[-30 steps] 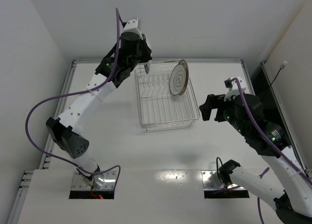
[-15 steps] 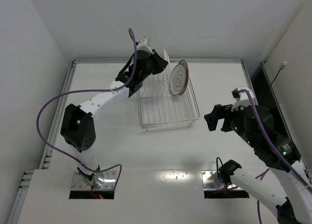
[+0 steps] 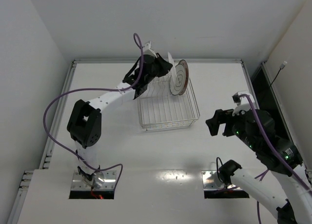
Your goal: Load the plates into the dish rack
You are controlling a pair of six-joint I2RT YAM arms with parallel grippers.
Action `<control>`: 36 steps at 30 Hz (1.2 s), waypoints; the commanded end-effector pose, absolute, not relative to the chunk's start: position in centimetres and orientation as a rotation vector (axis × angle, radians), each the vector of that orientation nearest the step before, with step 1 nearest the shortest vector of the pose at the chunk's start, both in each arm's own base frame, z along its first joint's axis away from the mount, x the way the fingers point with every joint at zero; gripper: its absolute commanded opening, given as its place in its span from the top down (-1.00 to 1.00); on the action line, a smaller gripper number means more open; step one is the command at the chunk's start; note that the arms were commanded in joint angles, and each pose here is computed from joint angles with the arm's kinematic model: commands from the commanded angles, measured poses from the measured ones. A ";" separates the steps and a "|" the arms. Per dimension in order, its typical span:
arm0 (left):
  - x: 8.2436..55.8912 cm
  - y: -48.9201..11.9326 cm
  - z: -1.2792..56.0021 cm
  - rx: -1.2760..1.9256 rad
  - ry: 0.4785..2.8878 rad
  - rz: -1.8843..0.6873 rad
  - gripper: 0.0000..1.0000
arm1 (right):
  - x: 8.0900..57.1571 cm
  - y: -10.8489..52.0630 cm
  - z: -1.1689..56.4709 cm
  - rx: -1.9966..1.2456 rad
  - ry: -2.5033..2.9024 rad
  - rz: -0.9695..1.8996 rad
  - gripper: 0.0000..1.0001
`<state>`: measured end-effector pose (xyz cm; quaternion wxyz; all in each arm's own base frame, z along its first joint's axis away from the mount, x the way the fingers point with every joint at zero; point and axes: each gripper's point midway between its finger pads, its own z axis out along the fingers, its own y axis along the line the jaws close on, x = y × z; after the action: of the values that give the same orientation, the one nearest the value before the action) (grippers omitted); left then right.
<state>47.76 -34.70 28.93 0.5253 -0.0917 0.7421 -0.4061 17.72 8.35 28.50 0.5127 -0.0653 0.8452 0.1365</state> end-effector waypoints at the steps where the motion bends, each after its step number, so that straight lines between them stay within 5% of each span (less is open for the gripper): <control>1: 48.0 -35.4 31.9 -0.242 1.663 -1.018 1.00 | 17.6 8.2 28.3 -0.155 2.039 0.326 -0.78; 21: 49.6 -36.4 22.5 -0.232 1.973 -0.777 0.93 | 17.9 8.8 29.1 -0.165 2.034 0.348 -0.85; 25: 49.5 -37.2 23.1 -0.167 1.980 -0.797 0.23 | 18.2 9.0 29.7 -0.164 2.029 0.350 -0.85; 26: 49.3 -37.2 23.9 -0.160 1.971 -0.811 -0.24 | 18.2 9.0 29.7 -0.164 2.029 0.350 -0.85; 29: 48.6 -37.2 26.1 -0.122 1.952 -0.832 -1.00 | 18.3 8.4 29.5 -0.104 2.047 0.322 -0.96; 36: 46.0 -35.5 32.9 -0.007 1.908 -0.814 -1.00 | 20.2 8.4 30.1 -0.051 2.062 0.261 -1.00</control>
<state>48.65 -36.79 25.25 0.4709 -0.0359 0.8219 -0.3185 18.83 8.16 28.92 0.4975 -0.0419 0.8590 0.1134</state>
